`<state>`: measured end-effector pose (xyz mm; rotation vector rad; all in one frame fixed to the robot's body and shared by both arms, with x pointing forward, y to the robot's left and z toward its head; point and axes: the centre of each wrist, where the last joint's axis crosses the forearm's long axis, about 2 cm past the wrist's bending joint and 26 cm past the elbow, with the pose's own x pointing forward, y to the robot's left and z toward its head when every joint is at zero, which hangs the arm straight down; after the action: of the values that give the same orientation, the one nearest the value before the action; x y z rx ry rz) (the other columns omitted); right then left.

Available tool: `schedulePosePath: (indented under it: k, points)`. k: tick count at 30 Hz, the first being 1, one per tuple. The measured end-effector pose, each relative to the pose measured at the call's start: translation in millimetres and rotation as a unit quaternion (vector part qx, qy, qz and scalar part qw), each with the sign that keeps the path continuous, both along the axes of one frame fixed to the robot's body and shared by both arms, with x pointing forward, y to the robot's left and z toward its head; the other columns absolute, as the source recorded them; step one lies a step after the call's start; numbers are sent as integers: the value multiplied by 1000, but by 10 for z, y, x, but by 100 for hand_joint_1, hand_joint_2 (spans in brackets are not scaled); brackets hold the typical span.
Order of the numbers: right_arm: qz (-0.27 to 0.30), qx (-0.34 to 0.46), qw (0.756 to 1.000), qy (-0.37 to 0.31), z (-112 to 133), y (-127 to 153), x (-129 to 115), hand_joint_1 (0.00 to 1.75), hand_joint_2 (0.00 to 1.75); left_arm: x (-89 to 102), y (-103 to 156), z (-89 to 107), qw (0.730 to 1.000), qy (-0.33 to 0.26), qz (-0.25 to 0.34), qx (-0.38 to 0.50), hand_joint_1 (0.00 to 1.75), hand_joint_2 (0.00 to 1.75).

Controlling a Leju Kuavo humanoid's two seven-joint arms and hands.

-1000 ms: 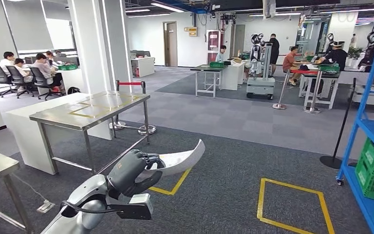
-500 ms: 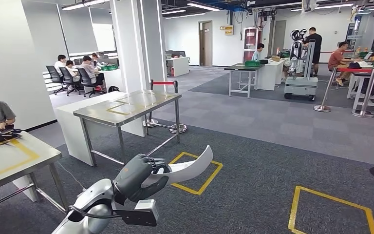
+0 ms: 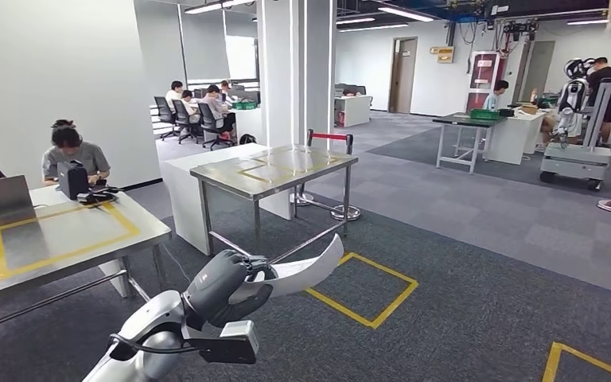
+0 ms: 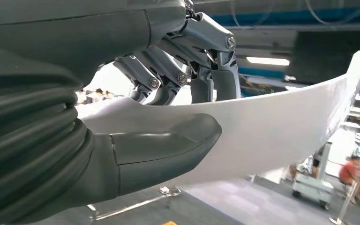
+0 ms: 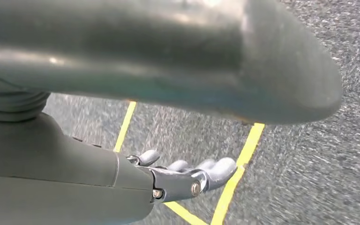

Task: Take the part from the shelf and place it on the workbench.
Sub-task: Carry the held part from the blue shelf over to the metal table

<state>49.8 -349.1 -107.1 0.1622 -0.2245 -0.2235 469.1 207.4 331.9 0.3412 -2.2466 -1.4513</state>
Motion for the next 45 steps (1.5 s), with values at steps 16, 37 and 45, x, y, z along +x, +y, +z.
schedulePosePath:
  k: [16,37,45]
  points:
    - [21,25,999,3,-2,36,-14,0,0,-17,-8,-80,1000,11,5,3,175,175]
    - [99,150,983,33,-14,396,-50,0,0,-19,-248,-101,999,29,-18,8,175,175]
    - [104,139,984,31,-14,395,-34,0,0,2,-237,-72,1000,27,-10,13,175,175]
